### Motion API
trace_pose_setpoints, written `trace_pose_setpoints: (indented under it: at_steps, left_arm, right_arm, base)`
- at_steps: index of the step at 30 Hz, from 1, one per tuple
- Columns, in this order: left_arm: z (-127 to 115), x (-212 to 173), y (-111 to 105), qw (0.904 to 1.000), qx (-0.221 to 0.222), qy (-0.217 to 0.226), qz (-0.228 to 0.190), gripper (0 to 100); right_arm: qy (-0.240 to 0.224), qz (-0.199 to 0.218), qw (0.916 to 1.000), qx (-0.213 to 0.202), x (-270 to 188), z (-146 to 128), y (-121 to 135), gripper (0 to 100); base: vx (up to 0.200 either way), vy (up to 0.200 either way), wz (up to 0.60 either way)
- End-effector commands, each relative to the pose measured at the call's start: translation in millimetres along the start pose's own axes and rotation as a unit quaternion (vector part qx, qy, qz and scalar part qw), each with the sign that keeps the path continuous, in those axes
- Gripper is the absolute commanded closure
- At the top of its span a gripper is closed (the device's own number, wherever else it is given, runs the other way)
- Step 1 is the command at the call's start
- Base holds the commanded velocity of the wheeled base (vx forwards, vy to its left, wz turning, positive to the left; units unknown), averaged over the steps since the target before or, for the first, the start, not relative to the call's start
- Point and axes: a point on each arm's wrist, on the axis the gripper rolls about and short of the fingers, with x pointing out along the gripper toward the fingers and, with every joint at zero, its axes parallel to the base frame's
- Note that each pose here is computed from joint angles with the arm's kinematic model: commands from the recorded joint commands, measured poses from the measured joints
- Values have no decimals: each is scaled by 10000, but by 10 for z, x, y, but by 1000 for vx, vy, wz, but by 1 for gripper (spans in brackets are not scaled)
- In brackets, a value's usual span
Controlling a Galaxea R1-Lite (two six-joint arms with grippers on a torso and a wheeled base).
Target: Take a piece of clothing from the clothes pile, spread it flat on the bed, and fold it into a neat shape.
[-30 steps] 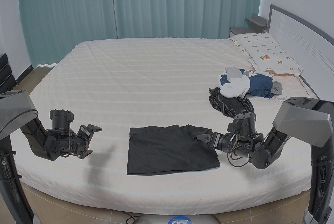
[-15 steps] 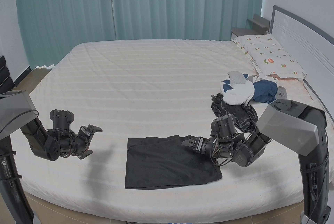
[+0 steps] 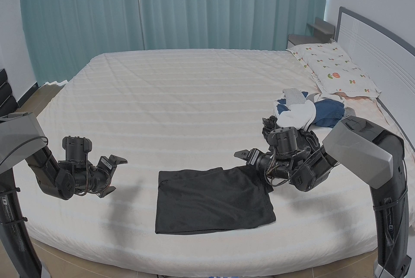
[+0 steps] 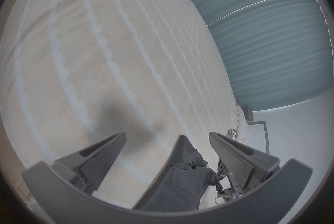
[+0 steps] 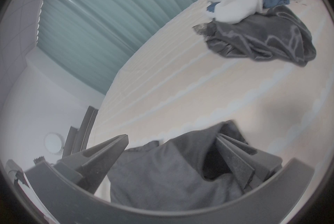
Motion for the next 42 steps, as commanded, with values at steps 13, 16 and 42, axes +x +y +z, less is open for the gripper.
trace_pose_setpoints:
  at_steps: [13, 16, 42]
  left_arm:
    - [-1, 3, 3, 10000, 6, 3, 4, 0]
    - [-1, 3, 3, 10000, 6, 3, 4, 0]
    - [-7, 7, 5, 10000, 9, 13, 9, 0]
  right_arm:
    - [-341, -486, 9980, 216, -8, 270, -496, 0]
    - [-329, -394, 9987, 45, -42, 296, -452, 0]
    - [8, 32, 9976, -693, 292, 92, -325, 100]
  base:
    - [0, 0, 0]
    - [0, 0, 0]
    - [0, 0, 0]
